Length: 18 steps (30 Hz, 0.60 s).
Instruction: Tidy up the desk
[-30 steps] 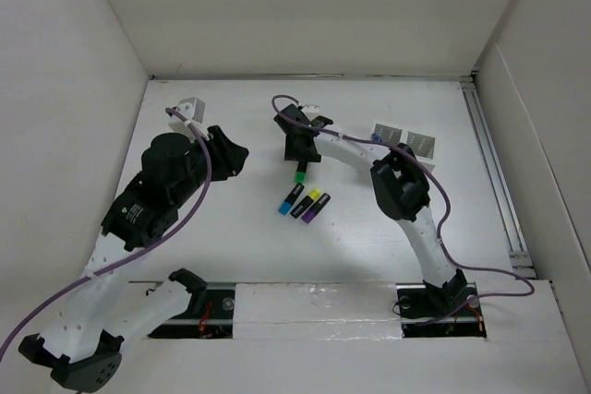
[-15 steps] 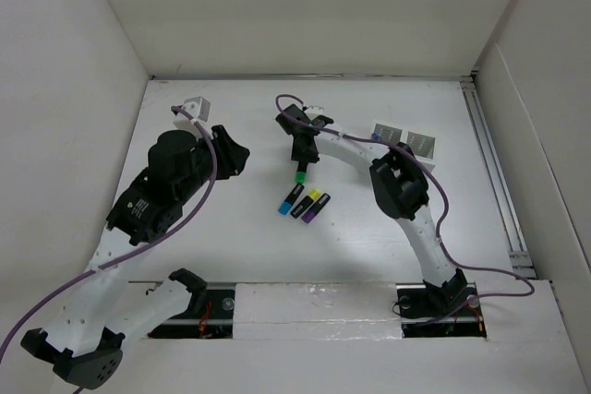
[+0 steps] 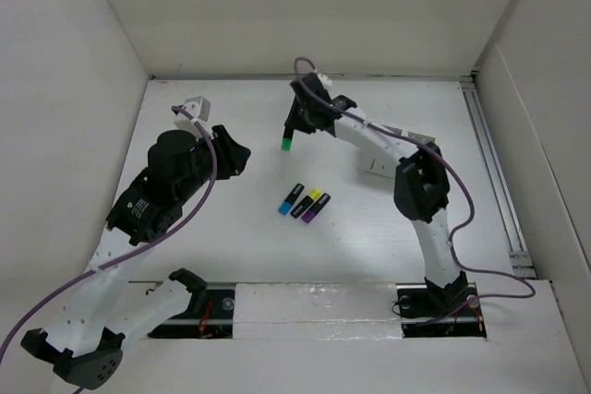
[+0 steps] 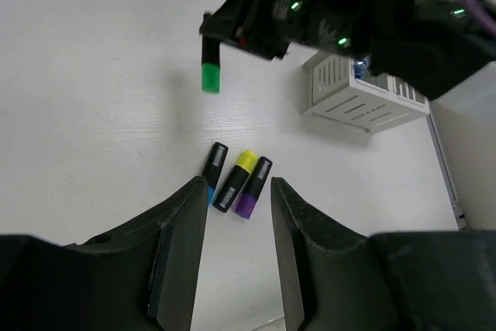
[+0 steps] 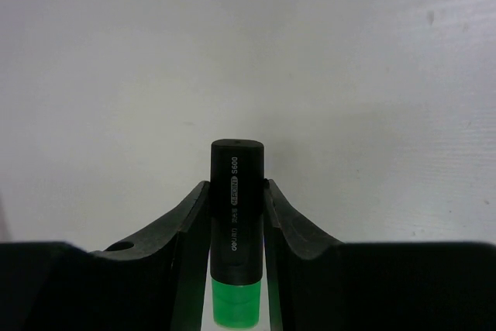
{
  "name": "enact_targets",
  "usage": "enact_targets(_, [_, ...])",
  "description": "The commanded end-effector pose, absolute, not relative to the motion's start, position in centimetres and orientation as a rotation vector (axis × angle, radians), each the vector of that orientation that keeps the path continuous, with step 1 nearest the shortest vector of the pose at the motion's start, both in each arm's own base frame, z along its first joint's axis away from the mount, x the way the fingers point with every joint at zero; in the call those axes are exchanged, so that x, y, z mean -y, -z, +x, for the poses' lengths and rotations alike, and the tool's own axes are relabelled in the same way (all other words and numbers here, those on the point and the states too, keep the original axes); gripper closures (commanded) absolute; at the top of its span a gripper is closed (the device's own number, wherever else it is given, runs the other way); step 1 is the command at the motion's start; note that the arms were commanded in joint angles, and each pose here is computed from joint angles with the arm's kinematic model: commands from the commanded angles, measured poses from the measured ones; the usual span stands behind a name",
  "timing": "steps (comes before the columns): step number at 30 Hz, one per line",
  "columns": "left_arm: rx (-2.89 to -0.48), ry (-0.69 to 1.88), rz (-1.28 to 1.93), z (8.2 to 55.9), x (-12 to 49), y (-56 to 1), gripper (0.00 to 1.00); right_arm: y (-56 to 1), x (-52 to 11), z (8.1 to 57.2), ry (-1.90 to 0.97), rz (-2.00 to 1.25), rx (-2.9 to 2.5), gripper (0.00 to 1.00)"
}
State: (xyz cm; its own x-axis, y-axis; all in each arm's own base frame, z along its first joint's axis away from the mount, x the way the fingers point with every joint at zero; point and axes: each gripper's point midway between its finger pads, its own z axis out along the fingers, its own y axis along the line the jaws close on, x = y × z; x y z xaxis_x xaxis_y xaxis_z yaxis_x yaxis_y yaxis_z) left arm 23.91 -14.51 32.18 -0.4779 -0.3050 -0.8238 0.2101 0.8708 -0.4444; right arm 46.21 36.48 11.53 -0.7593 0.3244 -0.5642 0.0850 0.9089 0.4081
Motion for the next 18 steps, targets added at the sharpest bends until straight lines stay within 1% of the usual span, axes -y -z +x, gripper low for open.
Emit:
enact_targets(1, [-1.919, 0.685, -0.043, 23.9, 15.5, -33.9, 0.66, -27.9, -34.9, 48.9, -0.764, 0.388, -2.048, 0.95])
enact_targets(2, [-1.915, 0.693, -0.047, 23.9, 15.6, -33.9, 0.66, -29.0, -33.8, 48.7, -0.759, 0.405, -2.021, 0.95])
enact_targets(3, [-1.916, 0.743, -0.017, 23.7, 16.4, -33.9, 0.66, -32.3, -31.2, 48.1, -0.760, 0.436, -1.953, 0.95])
enact_targets(4, [-1.907, 0.760, -0.011, 23.7, 16.7, -34.1, 0.66, -33.4, -29.4, 48.1, -0.733, 0.464, -1.909, 0.95])
enact_targets(5, [-1.901, 0.778, -0.007, 23.6, 16.9, -34.2, 0.66, -31.6, -27.4, 47.6, -0.676, 0.494, -1.933, 0.95])
enact_targets(6, [-1.881, 0.819, 0.018, 23.6, 17.6, -34.5, 0.66, -34.6, -24.9, 46.2, -0.680, 0.520, -1.865, 0.95])
enact_targets(7, [-1.878, 0.835, 0.028, 23.8, 18.0, -34.5, 0.66, -34.8, -21.7, 46.3, -0.630, 0.573, -1.835, 0.95])
enact_targets(8, [-1.877, 0.855, 0.042, 23.8, 18.5, -34.5, 0.66, -32.5, -19.3, 45.6, -0.555, 0.615, -1.856, 0.95])
enact_targets(9, [-1.863, 0.893, 0.064, 23.8, 19.2, -34.8, 0.66, -32.5, -17.0, 45.1, -0.520, 0.648, -1.838, 0.95])
enact_targets(10, [-1.878, 0.905, 0.072, 24.2, 19.7, -34.4, 0.66, -34.8, -12.7, 43.9, -0.483, 0.712, -1.746, 0.95])
enact_targets(11, [-1.887, 0.917, 0.080, 24.5, 20.2, -34.1, 0.66, -34.8, -10.4, 43.2, -0.450, 0.746, -1.719, 0.94])
enact_targets(12, [-1.882, 0.936, 0.090, 24.7, 20.6, -34.2, 0.66, -32.5, -8.2, 42.2, -0.391, 0.781, -1.739, 0.93])
enact_targets(13, [-1.903, 0.943, 0.103, 25.1, 21.5, -33.6, 0.67, -33.6, -6.1, 40.7, -0.375, 0.803, -1.690, 0.93])
enact_targets(14, [-1.913, 0.943, 0.102, 25.4, 21.7, -33.3, 0.67, -33.1, -2.9, 40.2, -0.310, 0.860, -1.664, 0.93])
enact_targets(15, [-1.904, 0.958, 0.118, 25.4, 22.2, -33.6, 0.67, -31.6, -1.3, 39.5, -0.258, 0.886, -1.680, 0.92])
enact_targets(18, [-1.917, 0.972, 0.147, 25.8, 23.2, -32.9, 0.67, -30.2, 3.0, 37.9, -0.114, 0.945, -1.678, 0.93])
